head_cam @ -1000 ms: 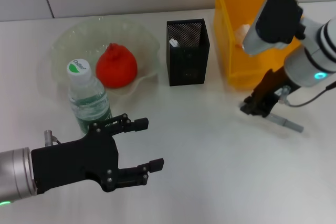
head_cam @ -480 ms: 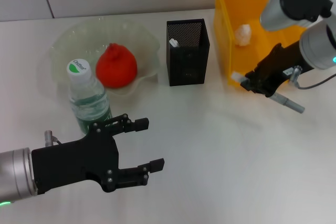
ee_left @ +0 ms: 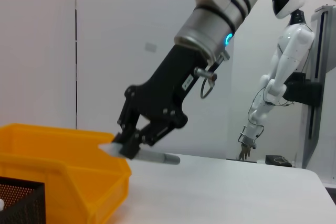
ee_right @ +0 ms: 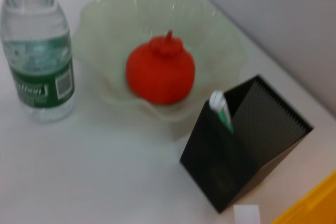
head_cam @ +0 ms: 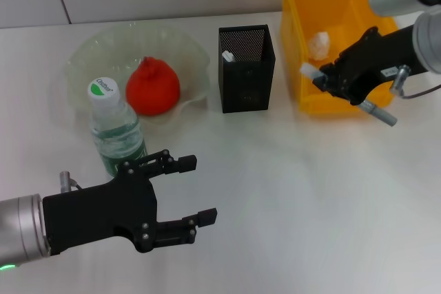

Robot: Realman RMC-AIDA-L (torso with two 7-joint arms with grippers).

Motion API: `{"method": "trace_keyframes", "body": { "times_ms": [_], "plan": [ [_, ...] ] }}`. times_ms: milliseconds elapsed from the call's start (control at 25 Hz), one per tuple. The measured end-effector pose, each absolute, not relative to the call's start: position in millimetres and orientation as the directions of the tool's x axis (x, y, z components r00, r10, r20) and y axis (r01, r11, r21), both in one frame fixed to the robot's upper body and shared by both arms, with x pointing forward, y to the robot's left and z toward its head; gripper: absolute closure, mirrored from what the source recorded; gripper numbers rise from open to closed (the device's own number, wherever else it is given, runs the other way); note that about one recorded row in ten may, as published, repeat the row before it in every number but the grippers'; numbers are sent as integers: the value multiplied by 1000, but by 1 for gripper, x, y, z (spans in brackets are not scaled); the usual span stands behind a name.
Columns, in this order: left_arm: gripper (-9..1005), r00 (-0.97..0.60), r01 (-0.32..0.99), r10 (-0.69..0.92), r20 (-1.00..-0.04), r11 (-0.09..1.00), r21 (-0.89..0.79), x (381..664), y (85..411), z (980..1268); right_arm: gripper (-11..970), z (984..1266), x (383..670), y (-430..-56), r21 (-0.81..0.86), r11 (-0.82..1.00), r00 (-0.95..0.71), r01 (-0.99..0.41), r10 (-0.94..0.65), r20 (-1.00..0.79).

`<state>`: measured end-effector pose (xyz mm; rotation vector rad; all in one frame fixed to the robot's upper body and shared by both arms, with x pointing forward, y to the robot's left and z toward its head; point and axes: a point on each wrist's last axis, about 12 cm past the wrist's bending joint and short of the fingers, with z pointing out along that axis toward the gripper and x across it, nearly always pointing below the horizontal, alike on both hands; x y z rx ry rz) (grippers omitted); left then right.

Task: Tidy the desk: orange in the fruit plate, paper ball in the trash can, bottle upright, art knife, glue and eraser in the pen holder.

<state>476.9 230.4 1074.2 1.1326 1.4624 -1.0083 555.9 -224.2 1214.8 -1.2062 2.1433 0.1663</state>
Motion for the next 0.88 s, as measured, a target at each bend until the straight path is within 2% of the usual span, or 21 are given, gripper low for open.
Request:
{"method": "trace_keyframes", "body": {
  "times_ms": [480,880],
  "plan": [
    [194,-73,976,152,-986,216,-39,478,230,1074,816,1241,545,-237,-211,557,-241,-804,-628,-740],
    [194,-75,976,151,-986,213,-41,479,229,1075,818,1242,547,-257,-185,528,-145,-829,-522,-840]
  ]
}}
